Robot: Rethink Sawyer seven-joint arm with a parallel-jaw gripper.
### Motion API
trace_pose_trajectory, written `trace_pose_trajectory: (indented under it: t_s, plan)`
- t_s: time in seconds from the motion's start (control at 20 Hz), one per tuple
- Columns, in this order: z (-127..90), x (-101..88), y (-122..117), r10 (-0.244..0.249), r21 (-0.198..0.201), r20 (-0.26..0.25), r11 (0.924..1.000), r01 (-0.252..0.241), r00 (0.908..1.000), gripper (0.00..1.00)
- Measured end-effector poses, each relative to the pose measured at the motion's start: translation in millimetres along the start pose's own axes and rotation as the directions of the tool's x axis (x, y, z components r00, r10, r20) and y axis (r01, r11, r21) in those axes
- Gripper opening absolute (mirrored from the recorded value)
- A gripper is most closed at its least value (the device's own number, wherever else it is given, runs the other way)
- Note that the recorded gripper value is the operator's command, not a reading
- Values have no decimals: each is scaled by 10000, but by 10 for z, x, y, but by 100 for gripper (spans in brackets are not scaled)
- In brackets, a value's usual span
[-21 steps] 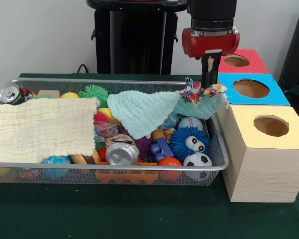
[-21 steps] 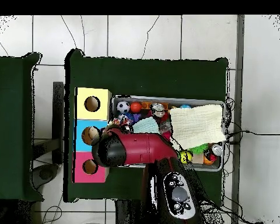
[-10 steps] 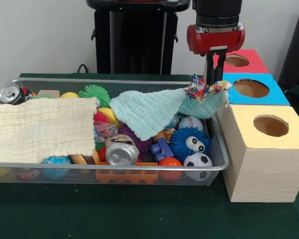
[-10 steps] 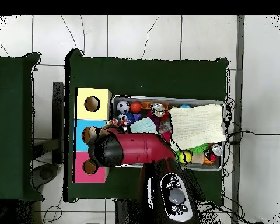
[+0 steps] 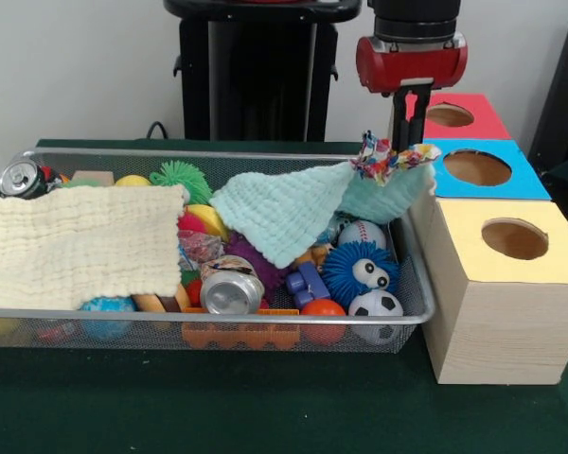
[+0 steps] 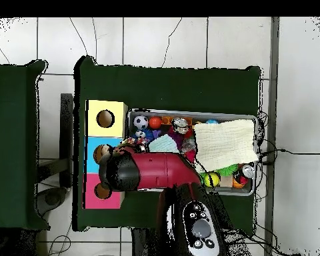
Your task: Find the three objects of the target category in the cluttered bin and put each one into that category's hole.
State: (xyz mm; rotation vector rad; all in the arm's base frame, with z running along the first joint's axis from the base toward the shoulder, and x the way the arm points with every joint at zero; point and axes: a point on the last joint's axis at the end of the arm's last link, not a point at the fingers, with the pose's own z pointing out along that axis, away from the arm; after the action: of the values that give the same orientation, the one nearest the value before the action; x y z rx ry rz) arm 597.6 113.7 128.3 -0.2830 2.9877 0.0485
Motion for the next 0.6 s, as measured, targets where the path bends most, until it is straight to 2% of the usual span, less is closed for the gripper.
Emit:
trace_pose_trajectory:
  t_s: [0.25, 0.6]
  plan:
    - [-98, 25, 120, 21, -58, -406, 10000, -23, 9992, 0]
    - [-149, 127, 447, -280, -94, -1028, 9996, 272, 9943, 0]
